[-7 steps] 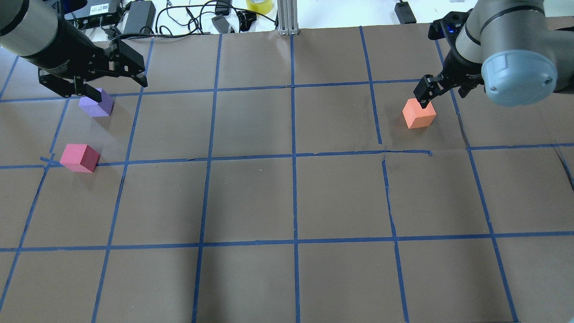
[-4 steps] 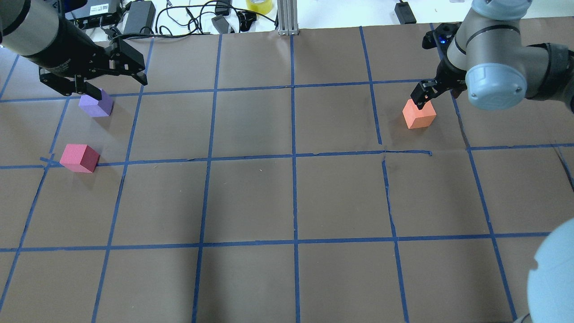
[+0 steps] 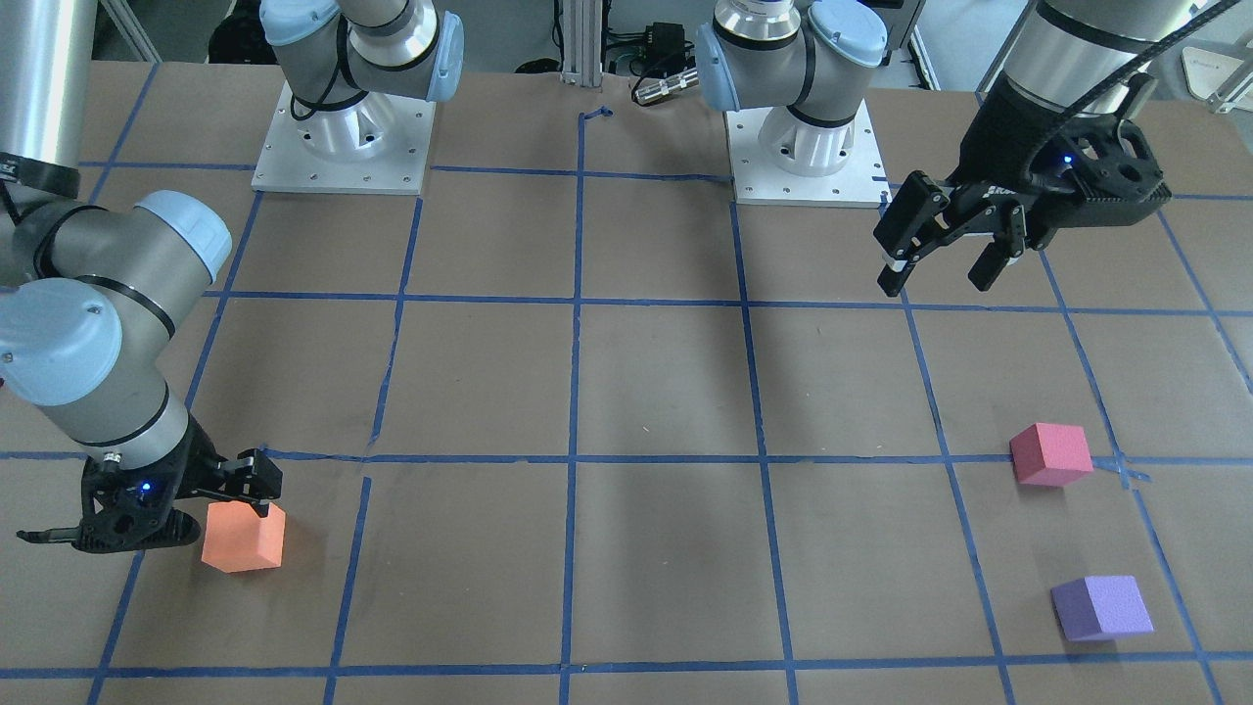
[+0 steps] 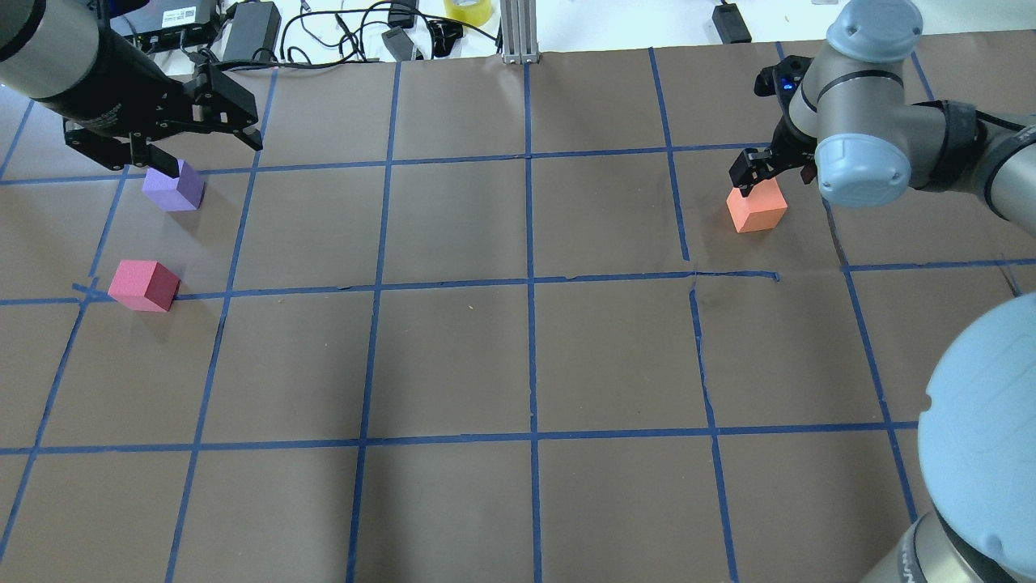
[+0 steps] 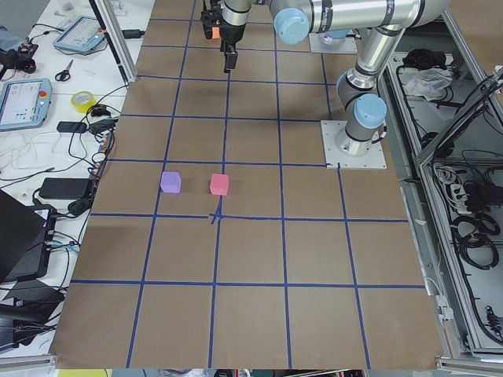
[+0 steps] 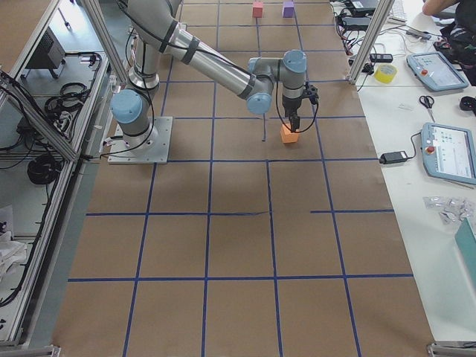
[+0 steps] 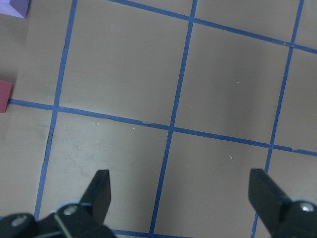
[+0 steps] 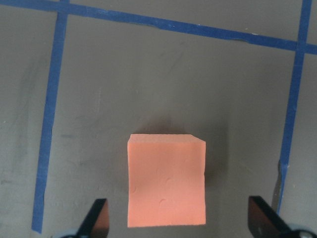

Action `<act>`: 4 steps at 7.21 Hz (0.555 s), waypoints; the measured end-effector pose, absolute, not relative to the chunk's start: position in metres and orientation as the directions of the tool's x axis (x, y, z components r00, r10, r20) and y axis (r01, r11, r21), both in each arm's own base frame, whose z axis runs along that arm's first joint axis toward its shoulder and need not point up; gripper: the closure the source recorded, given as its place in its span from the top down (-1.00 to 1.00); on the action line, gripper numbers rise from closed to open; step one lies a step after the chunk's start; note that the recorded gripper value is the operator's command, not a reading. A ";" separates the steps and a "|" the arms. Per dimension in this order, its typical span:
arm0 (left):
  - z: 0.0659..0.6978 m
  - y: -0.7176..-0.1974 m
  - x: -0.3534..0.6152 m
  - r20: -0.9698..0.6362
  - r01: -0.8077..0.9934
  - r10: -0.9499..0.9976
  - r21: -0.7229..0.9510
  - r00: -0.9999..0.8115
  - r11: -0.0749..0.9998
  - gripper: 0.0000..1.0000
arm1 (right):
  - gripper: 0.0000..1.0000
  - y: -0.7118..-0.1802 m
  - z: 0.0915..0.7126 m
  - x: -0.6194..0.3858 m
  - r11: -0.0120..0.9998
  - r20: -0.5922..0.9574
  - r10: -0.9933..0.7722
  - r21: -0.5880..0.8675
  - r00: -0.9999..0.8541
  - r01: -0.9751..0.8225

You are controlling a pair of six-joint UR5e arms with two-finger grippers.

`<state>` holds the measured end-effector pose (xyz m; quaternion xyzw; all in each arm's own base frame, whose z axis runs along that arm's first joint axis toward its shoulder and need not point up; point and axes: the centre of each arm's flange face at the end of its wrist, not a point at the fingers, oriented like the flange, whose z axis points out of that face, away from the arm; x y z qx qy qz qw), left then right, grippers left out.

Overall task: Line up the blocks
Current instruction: 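Lower the right gripper onto the orange cube and close on it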

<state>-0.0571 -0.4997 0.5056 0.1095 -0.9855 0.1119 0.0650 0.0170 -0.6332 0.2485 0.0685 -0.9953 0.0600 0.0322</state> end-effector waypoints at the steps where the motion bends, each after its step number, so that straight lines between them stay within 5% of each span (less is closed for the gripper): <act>1: 0.505 -0.501 -0.057 0.154 -0.232 -0.202 -0.210 -0.967 0.950 1.00 | 1.00 -0.635 0.240 0.017 0.987 0.066 -0.110 -0.113 -0.992 -0.116; 4: 0.507 -0.501 -0.058 0.152 -0.228 -0.198 -0.217 -0.968 0.949 1.00 | 1.00 -0.639 0.217 0.016 0.991 0.055 -0.096 -0.087 -0.994 -0.101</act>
